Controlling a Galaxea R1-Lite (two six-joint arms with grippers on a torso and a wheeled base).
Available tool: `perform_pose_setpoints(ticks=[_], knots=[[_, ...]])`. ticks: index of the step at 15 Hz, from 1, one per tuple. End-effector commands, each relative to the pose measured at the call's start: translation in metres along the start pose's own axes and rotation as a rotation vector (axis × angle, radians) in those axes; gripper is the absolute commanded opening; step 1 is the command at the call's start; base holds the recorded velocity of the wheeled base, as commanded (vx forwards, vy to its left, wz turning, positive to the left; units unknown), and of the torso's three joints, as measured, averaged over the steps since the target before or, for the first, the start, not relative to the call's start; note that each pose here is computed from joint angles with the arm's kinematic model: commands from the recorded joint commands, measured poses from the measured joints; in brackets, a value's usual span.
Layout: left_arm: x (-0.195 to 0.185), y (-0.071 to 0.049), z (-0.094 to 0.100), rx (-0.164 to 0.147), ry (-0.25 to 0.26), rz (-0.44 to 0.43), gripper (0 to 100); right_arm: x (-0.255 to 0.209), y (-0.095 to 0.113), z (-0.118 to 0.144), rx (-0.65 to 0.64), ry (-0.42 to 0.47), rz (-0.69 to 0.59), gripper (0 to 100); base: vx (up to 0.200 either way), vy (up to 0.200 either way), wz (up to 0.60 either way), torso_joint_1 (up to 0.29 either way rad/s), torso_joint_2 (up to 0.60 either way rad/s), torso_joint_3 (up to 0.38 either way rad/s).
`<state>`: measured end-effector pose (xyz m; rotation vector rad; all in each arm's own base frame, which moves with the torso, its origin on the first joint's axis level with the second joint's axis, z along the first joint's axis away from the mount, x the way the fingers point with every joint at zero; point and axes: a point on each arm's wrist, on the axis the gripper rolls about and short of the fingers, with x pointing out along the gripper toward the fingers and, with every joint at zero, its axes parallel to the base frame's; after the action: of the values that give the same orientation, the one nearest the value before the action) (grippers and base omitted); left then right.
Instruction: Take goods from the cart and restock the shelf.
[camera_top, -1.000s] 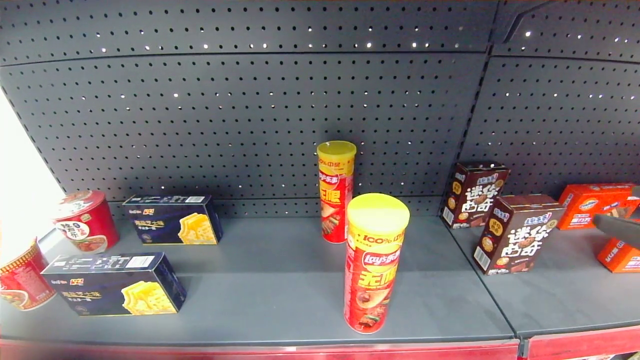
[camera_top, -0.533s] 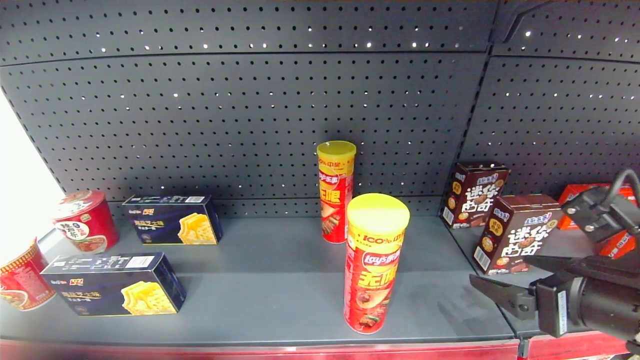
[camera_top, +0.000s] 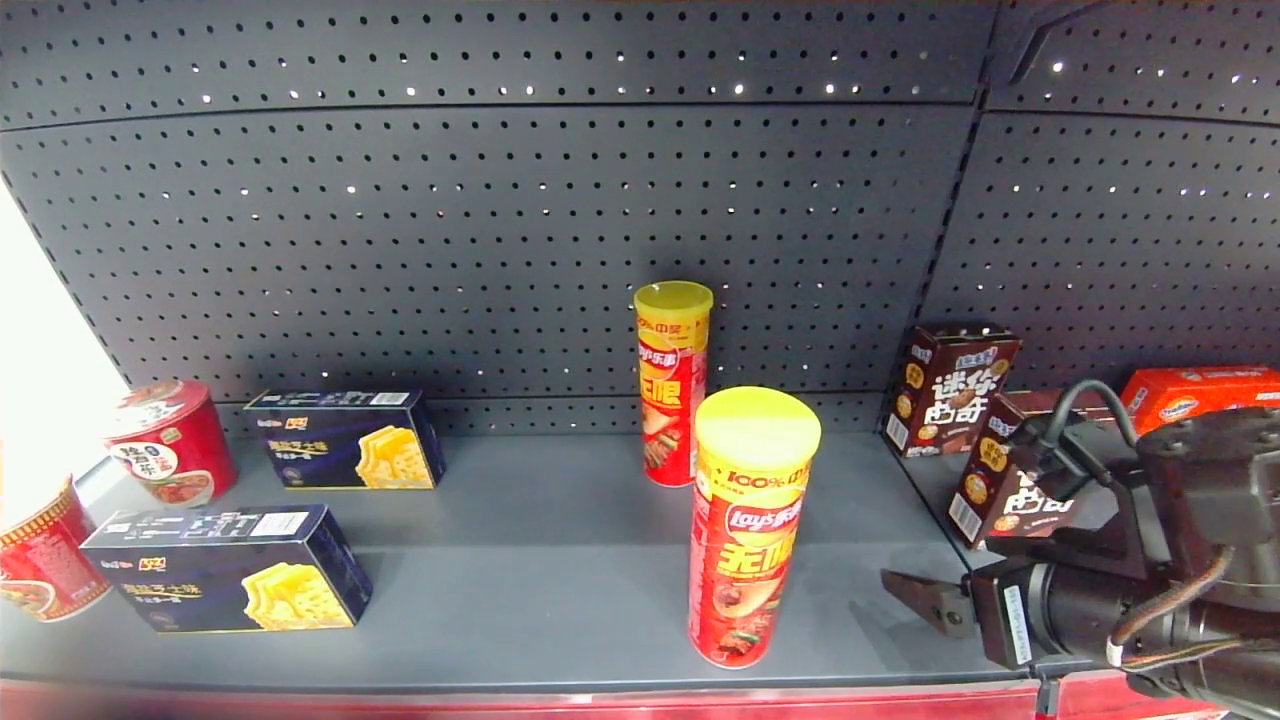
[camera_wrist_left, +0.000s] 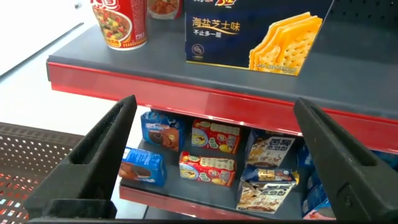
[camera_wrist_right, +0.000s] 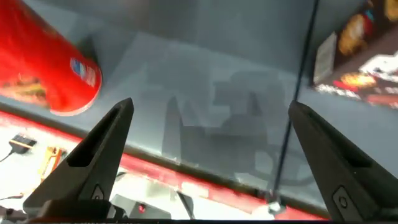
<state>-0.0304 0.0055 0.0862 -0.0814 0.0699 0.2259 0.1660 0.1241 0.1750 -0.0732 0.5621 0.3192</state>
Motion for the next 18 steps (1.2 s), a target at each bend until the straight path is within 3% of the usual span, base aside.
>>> perform_pose_setpoints(ticks=[1, 3, 8, 18], knots=[[0.000, 0.000, 0.000, 0.001, 0.003, 0.002, 100, 0.017, 0.004, 0.006, -0.005, 0.027, -0.006, 100, 0.000, 0.000, 0.00, 0.000, 0.00, 0.000], [0.000, 0.000, 0.000, -0.001, 0.002, 0.002, 100, 0.029, 0.011, 0.016, -0.002, 0.018, 0.005, 100, 0.000, 0.000, 0.00, 0.000, 0.00, 0.000], [0.000, 0.000, 0.000, -0.069, 0.000, 0.003, 100, 0.046, 0.026, 0.023, -0.018, 0.017, 0.030, 100, 0.000, 0.000, 0.00, 0.000, 0.00, 0.000], [0.000, 0.000, 0.000, -0.072, 0.000, 0.001, 100, 0.053, 0.046, 0.018, -0.055, 0.030, 0.094, 100, 0.000, 0.000, 0.00, 0.000, 0.00, 0.000]])
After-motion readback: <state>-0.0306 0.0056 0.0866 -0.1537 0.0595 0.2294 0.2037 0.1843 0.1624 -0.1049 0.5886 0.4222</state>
